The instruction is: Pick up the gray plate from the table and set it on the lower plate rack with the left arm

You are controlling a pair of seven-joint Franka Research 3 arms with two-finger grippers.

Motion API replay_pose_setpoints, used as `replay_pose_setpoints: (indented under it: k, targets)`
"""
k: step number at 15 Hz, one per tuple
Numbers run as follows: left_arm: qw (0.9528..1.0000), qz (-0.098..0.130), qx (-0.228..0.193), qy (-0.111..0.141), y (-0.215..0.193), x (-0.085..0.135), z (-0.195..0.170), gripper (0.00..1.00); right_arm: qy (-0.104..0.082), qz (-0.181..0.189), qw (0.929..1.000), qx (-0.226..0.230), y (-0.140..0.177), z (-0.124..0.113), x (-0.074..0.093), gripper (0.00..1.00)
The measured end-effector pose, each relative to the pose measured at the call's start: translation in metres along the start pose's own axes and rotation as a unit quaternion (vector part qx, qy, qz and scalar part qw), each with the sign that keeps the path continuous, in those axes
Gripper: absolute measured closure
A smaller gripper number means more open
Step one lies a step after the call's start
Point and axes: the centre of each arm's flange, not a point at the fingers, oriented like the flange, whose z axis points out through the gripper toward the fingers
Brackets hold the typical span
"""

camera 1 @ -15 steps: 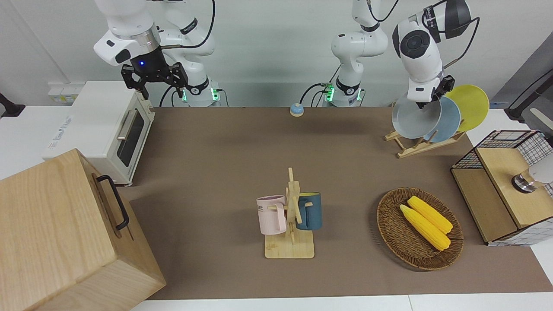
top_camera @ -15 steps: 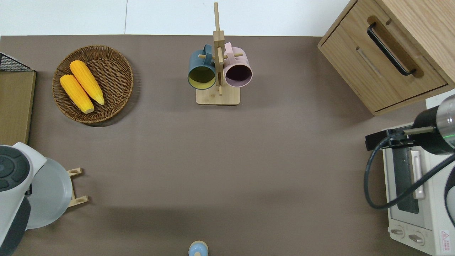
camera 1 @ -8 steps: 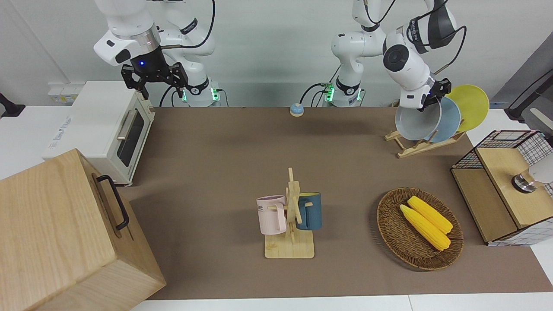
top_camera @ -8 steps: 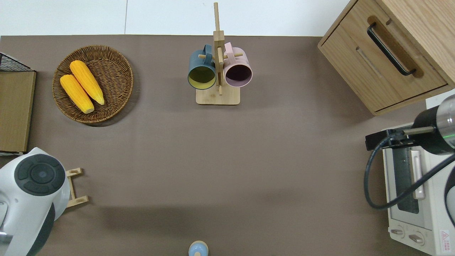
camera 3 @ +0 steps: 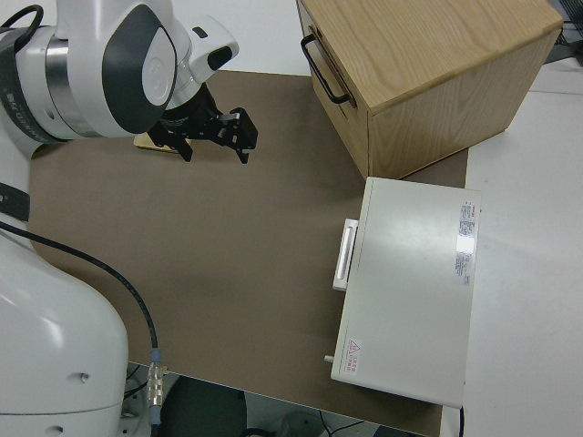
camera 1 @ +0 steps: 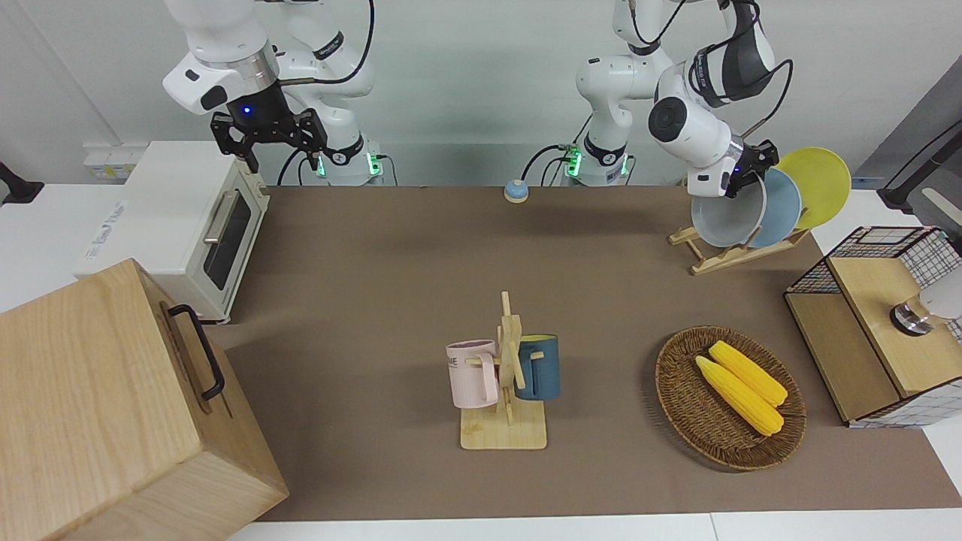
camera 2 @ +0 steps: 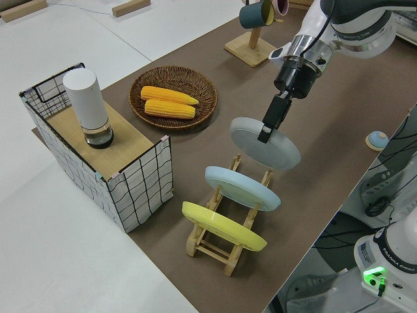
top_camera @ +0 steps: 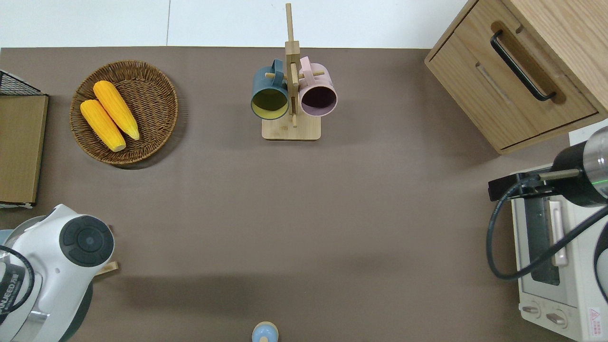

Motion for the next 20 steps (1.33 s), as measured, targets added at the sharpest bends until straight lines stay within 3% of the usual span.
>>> replay_pose_setpoints:
  k: [6,9,20]
  targets:
    - [0.9998,0.006,0.017,0.011,0.015,-0.005,0.012,1.0,0.0,0.0,1.0,0.0,0.0,0.0,0.0,0.01]
    - [0.9994,-0.009,0.033,0.009,0.033,-0.006,0.026,1.0,0.0,0.0,1.0,0.0,0.0,0.0,0.0,0.01]
    - [0.9991,-0.017,0.03,0.023,0.057,0.003,0.038,1.0,0.0,0.0,1.0,0.0,0.0,0.0,0.0,0.01]
